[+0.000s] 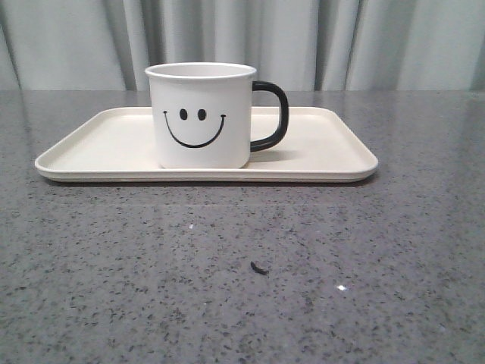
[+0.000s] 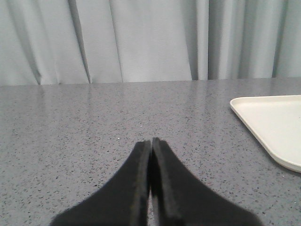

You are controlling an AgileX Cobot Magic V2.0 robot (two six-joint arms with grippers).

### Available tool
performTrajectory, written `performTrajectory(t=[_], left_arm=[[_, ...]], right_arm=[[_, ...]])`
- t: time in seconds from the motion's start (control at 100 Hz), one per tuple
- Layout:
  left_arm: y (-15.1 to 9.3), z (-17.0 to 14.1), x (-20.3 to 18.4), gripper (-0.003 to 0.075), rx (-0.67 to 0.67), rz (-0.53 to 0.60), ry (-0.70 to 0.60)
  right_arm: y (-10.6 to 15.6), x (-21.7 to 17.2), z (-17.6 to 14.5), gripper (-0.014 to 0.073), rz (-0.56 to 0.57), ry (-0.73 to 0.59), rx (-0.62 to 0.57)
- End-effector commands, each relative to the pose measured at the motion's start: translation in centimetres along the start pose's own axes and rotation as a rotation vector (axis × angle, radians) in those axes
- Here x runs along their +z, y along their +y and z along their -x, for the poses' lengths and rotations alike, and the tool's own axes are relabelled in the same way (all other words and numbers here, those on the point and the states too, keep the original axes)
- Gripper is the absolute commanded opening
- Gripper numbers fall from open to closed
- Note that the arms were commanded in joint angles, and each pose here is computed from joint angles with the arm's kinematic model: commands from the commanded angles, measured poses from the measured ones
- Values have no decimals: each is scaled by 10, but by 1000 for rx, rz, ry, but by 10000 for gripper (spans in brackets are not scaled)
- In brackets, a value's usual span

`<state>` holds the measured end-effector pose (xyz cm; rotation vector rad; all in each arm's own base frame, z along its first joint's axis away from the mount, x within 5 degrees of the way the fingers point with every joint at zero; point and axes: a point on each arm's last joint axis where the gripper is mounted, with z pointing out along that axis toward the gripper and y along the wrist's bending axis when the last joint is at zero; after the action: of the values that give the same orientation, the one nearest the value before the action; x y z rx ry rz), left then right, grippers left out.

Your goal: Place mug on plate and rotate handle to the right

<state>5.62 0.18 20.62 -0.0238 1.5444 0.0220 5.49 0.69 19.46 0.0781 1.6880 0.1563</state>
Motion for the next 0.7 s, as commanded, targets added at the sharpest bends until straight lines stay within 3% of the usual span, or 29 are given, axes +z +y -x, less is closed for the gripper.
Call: performTrajectory(t=[0.0,0.69], left_arm=[[0,8,-3,-19,-3,-5,-109],[0,8,-3,-19,-3,-5,-109]], right_arm=[[-3,-2,9,-61,-27,-125,48],[-2,0,-1,-61,-10,-68,81]])
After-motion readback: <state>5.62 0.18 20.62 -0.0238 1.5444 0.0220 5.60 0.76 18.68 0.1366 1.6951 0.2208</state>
